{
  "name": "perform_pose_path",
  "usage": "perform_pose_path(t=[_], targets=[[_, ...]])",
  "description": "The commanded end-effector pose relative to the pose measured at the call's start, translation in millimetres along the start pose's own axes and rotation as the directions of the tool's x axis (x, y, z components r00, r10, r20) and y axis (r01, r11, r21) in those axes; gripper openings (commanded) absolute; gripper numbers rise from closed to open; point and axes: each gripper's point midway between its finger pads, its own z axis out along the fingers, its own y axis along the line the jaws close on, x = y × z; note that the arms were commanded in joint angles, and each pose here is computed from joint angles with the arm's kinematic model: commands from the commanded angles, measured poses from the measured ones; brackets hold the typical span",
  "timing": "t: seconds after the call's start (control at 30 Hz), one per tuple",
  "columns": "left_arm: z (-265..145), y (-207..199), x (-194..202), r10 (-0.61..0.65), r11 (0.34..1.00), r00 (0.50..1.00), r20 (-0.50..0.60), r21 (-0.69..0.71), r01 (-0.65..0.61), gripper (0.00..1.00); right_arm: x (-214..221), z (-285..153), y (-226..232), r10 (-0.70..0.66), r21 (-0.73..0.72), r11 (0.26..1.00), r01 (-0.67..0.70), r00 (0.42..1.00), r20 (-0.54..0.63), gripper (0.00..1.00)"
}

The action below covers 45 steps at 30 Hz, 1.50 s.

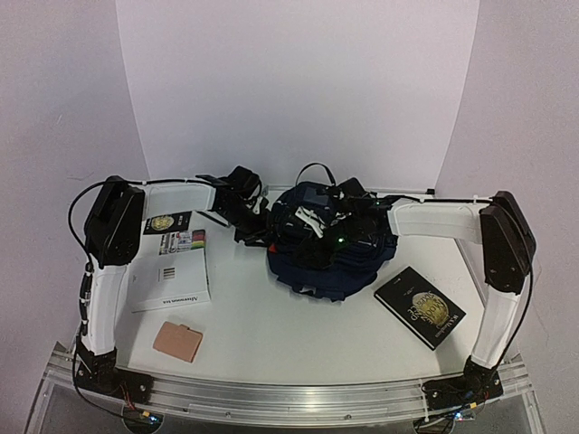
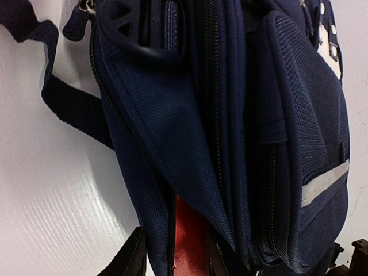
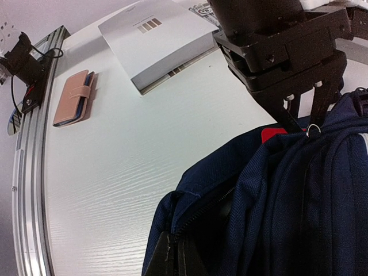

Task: Pack the student bag
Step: Adjust the student bag at the center of the board.

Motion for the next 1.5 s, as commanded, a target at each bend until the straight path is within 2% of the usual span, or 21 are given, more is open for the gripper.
perform_pose_path(t=[0.0, 0.17, 0.33, 0.5, 0.57, 0.73, 0.83, 1.13, 1.4, 1.47], targets=[[-3, -26, 11, 0.052, 0.997, 0.998, -0.024, 0.056, -0.051, 0.38, -52, -4, 7, -0.111, -0.012, 0.993, 0.113, 0.985, 0.133, 0.00], [-16, 6, -1, -0.042, 0.998, 0.999, 0.018, -0.052, 0.043, 0.41, -40, -6, 9, -0.130, -0.007, 0.991, 0.132, 0.985, 0.114, 0.00], [-22, 32, -12, -0.104, 0.989, 0.993, 0.047, -0.098, 0.108, 0.37, -12, 0, 8, -0.151, 0.002, 0.988, 0.152, 0.987, 0.055, 0.00], [-4, 42, -7, -0.107, 0.989, 0.994, -0.026, -0.108, 0.103, 0.37, 31, 17, -2, -0.171, 0.023, 0.985, 0.172, 0.984, -0.051, 0.00], [6, 42, -2, -0.109, 0.991, 0.992, -0.064, -0.090, 0.103, 0.36, 41, 25, -7, -0.148, 0.023, 0.988, 0.150, 0.986, -0.078, 0.06], [20, 43, 9, -0.106, 0.993, 0.989, -0.107, -0.071, 0.099, 0.34, 34, 41, -18, -0.049, 0.025, 0.998, 0.051, 0.996, -0.075, 0.41], [25, 44, 14, -0.112, 0.992, 0.986, -0.123, -0.069, 0.104, 0.34, 28, 50, -22, 0.016, 0.022, 1.000, -0.015, 0.998, -0.067, 0.51], [32, 42, 25, -0.092, 0.994, 0.984, -0.152, -0.071, 0.082, 0.33, 25, 79, -27, 0.127, 0.037, 0.992, -0.124, 0.989, -0.080, 0.53], [37, 60, 40, -0.158, 0.981, 0.970, -0.184, -0.138, 0.133, 0.32, 57, 95, -48, 0.168, 0.134, 0.980, -0.148, 0.974, -0.152, 0.38], [39, 61, 44, -0.164, 0.980, 0.968, -0.192, -0.143, 0.137, 0.33, 65, 94, -49, 0.161, 0.158, 0.978, -0.134, 0.971, -0.178, 0.38]])
